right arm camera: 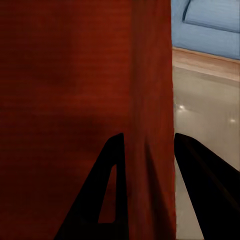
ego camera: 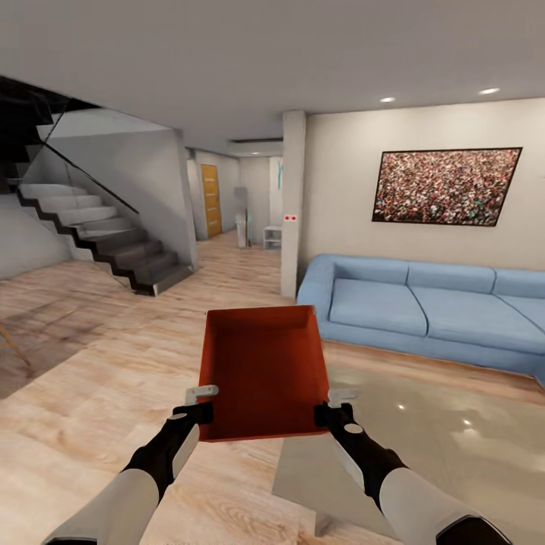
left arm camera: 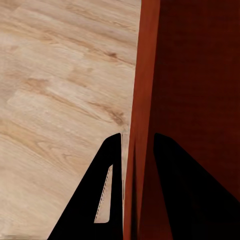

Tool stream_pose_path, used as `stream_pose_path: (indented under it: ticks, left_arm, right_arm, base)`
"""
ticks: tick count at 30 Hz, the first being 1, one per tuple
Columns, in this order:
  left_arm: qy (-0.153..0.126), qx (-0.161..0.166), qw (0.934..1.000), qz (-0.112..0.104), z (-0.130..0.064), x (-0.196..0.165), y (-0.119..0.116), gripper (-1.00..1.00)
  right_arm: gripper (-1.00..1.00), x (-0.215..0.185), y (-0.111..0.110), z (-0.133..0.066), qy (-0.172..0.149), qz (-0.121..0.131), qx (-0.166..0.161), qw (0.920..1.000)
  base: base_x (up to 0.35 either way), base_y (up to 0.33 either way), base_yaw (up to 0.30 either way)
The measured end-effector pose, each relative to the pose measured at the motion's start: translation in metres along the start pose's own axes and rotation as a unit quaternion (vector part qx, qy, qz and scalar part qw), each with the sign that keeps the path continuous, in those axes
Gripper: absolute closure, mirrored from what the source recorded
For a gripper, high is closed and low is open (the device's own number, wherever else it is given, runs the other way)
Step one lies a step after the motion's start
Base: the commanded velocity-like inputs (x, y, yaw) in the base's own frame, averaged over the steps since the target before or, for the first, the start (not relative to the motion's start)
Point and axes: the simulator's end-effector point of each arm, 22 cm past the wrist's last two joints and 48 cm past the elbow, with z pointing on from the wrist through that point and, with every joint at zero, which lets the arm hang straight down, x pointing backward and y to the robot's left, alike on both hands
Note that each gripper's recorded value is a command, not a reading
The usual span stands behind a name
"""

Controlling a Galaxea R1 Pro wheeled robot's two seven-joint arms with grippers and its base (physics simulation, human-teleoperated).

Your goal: Move the two storage containers from the living room to the garage. In the garage, place one container on the floor and stack the other container on top of it (either order is fine).

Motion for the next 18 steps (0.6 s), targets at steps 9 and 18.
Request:
stream_pose_path:
  ticks: [9, 18]
  left_arm:
    - [-0.001, 0.000, 1.0000, -0.001, 0.0000, -0.0006, 0.0002, 1.00]
    - [-0.001, 0.000, 1.0000, -0.001, -0.0001, -0.0012, 0.0001, 1.00]
  right_arm:
    - [1.00, -0.0008, 0.0003, 0.0000, -0.001, 0.000, 0.000, 1.0000]
    - [1.00, -0.0014, 0.0002, 0.0000, -0.001, 0.000, 0.000, 1.0000]
  base:
    - [0.000, 0.000, 0.268]
    - [0.000, 0.000, 0.268]
